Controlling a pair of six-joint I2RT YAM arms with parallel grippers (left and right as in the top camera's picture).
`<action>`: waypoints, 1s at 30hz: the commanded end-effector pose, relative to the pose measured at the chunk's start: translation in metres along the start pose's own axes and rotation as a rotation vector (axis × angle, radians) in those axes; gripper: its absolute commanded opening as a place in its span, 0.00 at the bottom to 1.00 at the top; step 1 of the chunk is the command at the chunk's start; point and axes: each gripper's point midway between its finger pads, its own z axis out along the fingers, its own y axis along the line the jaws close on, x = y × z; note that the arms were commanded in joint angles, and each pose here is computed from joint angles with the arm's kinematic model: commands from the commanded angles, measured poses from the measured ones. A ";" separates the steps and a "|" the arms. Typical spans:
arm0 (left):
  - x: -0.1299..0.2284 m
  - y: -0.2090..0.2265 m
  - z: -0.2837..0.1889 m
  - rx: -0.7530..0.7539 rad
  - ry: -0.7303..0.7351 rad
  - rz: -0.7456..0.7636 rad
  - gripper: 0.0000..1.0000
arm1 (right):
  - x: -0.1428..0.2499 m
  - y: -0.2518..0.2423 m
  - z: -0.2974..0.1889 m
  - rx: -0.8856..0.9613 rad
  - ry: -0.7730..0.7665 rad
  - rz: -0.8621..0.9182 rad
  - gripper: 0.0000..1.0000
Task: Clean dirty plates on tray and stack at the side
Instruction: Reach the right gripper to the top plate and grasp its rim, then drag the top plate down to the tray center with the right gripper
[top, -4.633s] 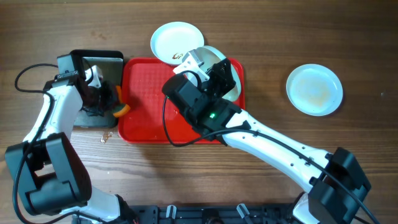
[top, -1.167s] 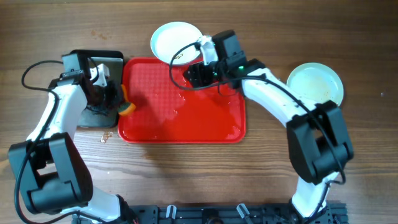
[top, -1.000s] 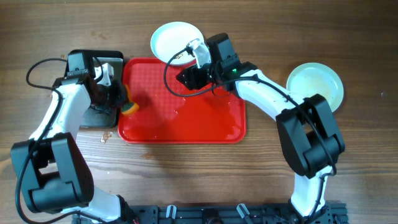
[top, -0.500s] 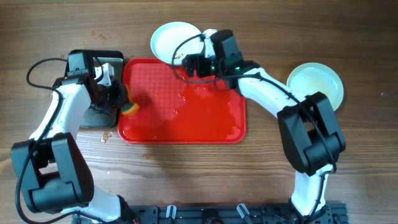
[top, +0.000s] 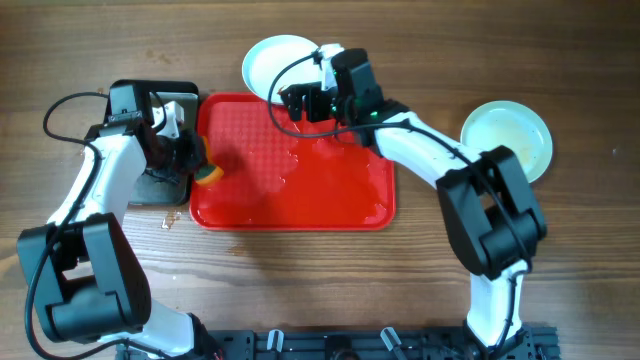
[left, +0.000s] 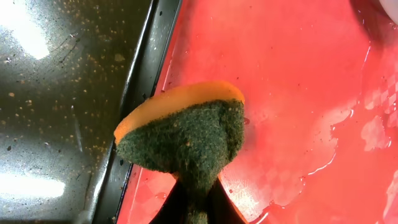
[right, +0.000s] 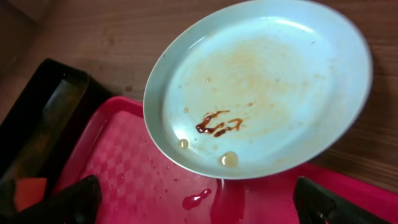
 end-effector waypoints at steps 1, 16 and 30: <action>0.006 -0.004 0.004 0.020 0.027 0.018 0.04 | 0.012 -0.009 0.018 -0.011 0.019 0.028 0.99; 0.003 -0.004 0.004 0.022 0.017 0.025 0.04 | -0.037 0.028 0.020 -0.121 -0.124 -0.027 1.00; 0.004 -0.004 0.004 0.022 0.018 0.025 0.04 | 0.015 0.033 0.059 -0.137 -0.037 0.008 1.00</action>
